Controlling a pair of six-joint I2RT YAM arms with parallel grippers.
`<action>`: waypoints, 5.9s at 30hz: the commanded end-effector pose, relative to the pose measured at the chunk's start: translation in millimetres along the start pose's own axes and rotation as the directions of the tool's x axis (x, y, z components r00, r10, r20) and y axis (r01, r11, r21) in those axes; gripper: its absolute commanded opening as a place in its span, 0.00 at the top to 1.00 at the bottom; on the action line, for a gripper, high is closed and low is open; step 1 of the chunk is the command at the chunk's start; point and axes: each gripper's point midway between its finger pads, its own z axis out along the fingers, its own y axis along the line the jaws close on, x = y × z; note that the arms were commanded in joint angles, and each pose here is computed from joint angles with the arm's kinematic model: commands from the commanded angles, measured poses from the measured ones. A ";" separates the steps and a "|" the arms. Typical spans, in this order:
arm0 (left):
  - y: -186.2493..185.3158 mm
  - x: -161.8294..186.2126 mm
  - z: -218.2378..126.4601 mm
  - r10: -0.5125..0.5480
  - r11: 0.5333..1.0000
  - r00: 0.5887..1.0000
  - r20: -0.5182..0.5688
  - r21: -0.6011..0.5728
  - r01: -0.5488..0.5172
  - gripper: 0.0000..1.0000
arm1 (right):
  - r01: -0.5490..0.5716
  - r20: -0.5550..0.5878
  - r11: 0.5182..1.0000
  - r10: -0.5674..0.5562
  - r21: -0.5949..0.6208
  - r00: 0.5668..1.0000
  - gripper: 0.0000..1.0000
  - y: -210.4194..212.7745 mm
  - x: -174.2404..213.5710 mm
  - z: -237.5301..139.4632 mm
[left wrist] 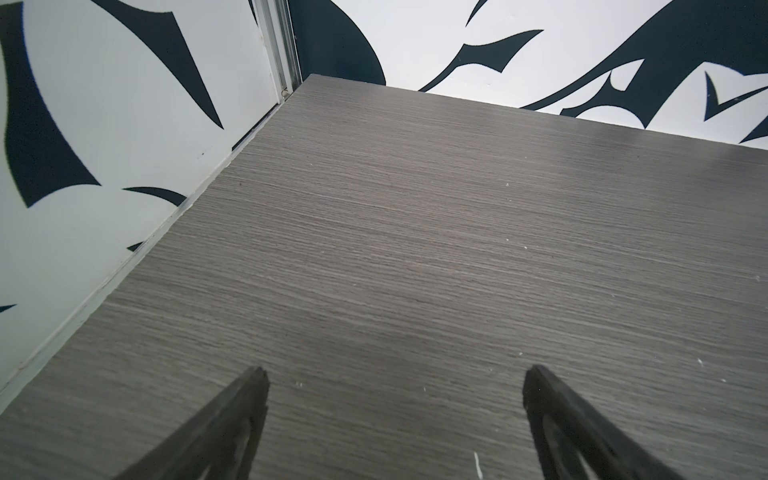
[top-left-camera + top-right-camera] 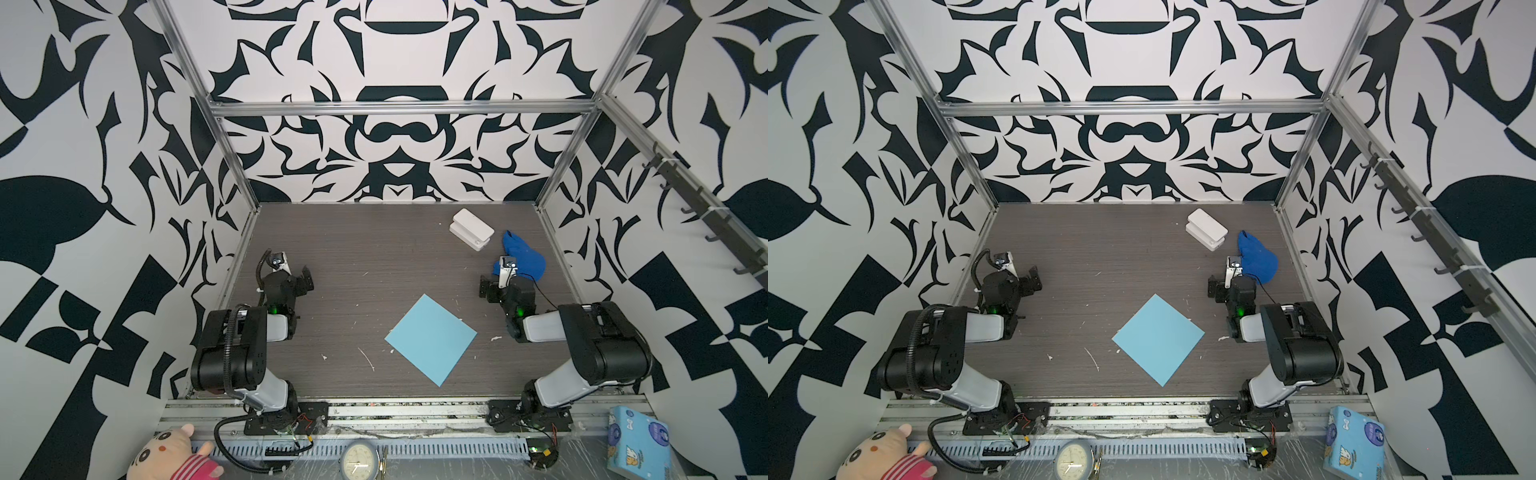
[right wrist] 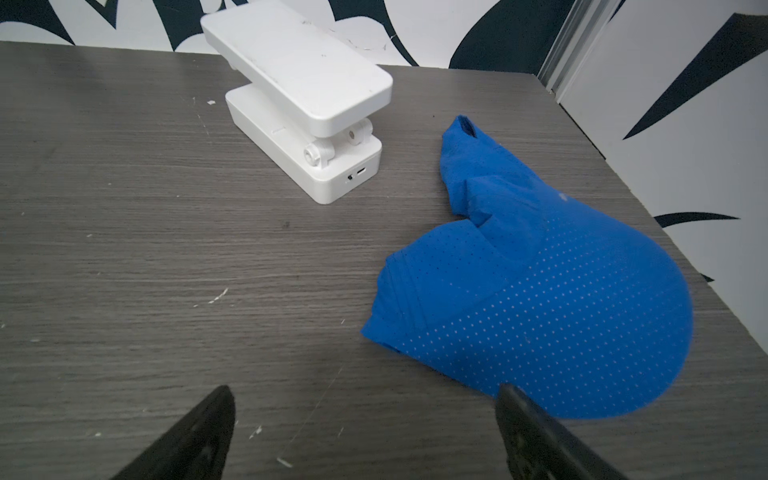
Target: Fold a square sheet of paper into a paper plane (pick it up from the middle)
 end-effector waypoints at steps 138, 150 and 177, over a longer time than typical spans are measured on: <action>-242.3 168.5 -49.3 0.358 0.925 0.196 -0.913 0.318 -0.206 0.28 | -0.539 -0.557 0.833 0.390 -0.127 0.734 0.19 165.6 -53.9 -39.2; -314.9 26.1 -86.3 0.244 0.804 0.481 -0.842 0.453 0.386 0.70 | -0.551 -0.546 0.824 0.403 -0.132 0.734 0.20 166.2 -58.6 -40.2; -261.6 103.9 -56.3 0.083 0.834 0.334 -0.939 0.249 0.493 0.62 | -0.561 -0.746 0.656 -0.004 -0.505 0.666 0.68 334.6 -24.6 -17.3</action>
